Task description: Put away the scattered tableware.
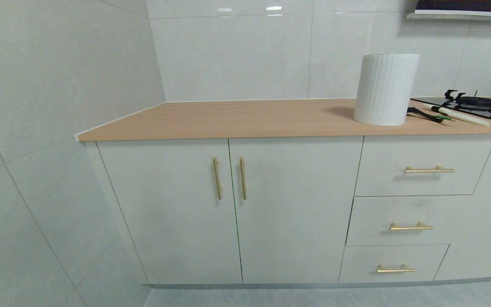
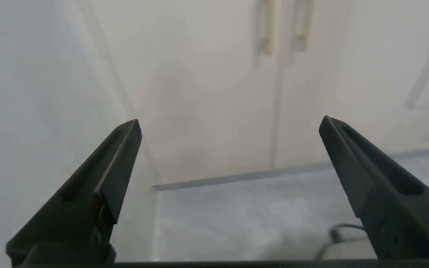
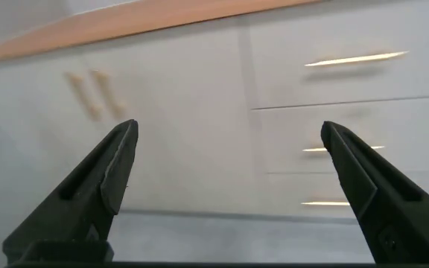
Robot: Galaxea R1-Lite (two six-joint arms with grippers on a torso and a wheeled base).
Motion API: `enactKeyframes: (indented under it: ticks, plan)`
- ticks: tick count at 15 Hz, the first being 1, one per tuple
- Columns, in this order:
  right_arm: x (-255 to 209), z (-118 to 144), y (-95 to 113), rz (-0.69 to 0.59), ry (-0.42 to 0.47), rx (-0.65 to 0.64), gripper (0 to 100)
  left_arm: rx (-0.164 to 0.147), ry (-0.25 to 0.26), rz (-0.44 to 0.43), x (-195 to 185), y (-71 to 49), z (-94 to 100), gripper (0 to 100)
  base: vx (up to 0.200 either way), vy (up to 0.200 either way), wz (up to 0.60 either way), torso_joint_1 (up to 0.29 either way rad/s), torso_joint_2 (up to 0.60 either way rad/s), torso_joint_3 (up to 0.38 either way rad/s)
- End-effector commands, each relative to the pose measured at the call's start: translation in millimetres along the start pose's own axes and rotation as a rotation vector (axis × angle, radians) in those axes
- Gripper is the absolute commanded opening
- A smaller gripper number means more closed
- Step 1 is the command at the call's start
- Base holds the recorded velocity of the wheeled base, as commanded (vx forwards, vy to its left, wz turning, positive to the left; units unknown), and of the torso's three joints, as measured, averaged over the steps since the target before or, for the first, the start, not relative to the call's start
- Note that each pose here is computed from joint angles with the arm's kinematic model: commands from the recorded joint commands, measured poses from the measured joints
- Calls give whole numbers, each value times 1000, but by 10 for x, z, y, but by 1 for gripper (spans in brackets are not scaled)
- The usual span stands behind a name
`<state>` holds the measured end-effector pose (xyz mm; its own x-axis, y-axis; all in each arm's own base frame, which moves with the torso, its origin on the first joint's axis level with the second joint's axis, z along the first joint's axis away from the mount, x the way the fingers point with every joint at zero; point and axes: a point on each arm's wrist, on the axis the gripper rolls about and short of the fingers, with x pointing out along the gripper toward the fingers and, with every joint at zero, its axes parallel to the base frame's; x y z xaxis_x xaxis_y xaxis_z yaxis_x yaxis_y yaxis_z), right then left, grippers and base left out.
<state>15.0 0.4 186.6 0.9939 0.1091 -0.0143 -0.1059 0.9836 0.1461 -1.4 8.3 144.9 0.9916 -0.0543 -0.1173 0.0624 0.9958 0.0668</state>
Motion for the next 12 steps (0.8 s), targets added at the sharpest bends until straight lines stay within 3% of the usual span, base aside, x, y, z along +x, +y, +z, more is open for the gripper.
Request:
enactKeyframes:
  ticks: [1, 2, 4, 6, 7, 9, 10, 11, 12]
  plan:
    - [-542, -380, -89, -206, -140, -115, 100, -6, -144, 111, -331, 61, -252, 100, 0, 0, 0, 0, 0, 0]
    - [-564, -388, -83, -302, -165, -116, 100, -22, -145, 165, -336, 74, -242, 100, 0, 0, 0, 0, 0, 0]
    - [-613, -549, -72, -369, -175, -137, 100, -30, -146, 191, -341, 77, -223, 100, 0, 0, 0, 0, 0, 0]
    - [-541, -733, -111, -385, -114, -178, 100, -51, -122, 271, -334, 42, -134, 100, 0, 0, 0, 0, 0, 0]
    - [-496, -832, -135, -404, -81, -187, 100, -6, -119, 265, -339, 24, -140, 100, 0, 0, 0, 0, 0, 0]
    - [-449, -937, -157, -410, -51, -194, 100, 1, -69, 343, -266, -14, -288, 100, 0, 0, 0, 0, 0, 0]
    - [-393, -1038, -177, -407, -53, -193, 100, 4, -120, 398, -250, -60, -517, 100, 0, 0, 0, 0, 0, 0]
    - [-378, -1038, -178, -402, -91, -187, 100, 19, -79, 389, -179, -69, -653, 100, 0, 0, 0, 0, 0, 0]
    - [-377, -1034, -177, -399, -97, -186, 100, 8, -92, 399, -160, -67, -676, 100, 0, 0, 0, 0, 0, 0]
